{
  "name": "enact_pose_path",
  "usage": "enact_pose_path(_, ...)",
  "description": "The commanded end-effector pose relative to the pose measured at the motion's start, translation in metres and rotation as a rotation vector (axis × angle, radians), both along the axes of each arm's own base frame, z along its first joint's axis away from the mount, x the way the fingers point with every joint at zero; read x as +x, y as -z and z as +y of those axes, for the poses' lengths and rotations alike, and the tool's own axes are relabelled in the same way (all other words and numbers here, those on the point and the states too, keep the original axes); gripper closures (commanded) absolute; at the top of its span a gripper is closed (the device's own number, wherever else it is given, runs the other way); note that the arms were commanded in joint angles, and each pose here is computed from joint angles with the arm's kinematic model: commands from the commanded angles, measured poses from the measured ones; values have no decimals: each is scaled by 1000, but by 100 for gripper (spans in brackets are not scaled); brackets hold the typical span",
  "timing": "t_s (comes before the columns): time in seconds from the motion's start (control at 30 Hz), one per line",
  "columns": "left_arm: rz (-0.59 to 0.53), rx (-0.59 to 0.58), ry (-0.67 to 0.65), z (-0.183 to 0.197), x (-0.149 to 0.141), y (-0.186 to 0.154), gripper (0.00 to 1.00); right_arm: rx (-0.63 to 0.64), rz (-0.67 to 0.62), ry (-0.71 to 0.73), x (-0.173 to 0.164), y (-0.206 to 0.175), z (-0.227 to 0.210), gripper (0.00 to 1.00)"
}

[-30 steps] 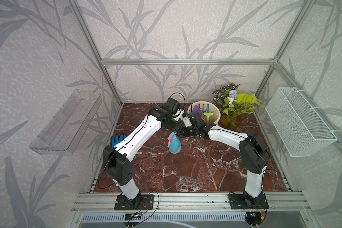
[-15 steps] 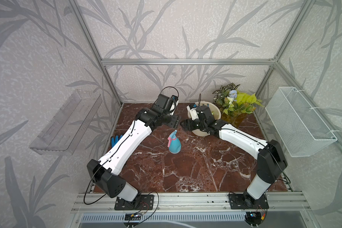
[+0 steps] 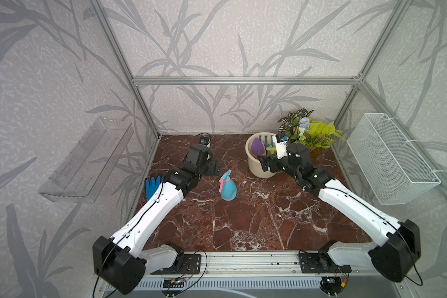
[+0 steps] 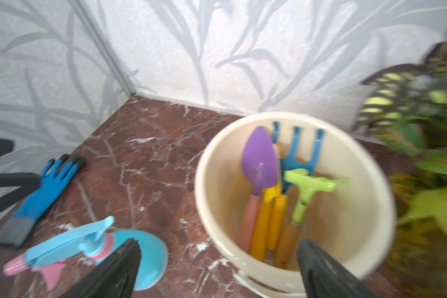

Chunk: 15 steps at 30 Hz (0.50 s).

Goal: Organize the gardening tools
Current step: Reset both arms

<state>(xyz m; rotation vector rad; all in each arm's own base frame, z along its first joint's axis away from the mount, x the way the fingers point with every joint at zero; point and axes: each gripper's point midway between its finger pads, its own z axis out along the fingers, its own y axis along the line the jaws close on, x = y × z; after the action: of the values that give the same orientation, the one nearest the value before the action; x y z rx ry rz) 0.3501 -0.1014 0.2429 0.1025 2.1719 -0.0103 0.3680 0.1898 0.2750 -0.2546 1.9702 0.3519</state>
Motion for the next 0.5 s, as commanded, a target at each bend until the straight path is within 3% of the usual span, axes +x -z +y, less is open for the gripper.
enact_pose_path(0.0,-220,-5,-160,32,16,-13,0,-104,-83,219,10,15,-63,1)
enact_pose_path(0.17,-315,67,-319,83,16,21,0,-186,-113,489,5,66,-143,1)
enact_pose_path(0.3,-308,76,-426,119,23,58,0,-226,-54,692,-4,109,-199,1)
enact_pose_path(0.47,-251,139,-456,136,40,96,0,-257,-70,765,-4,152,-226,1)
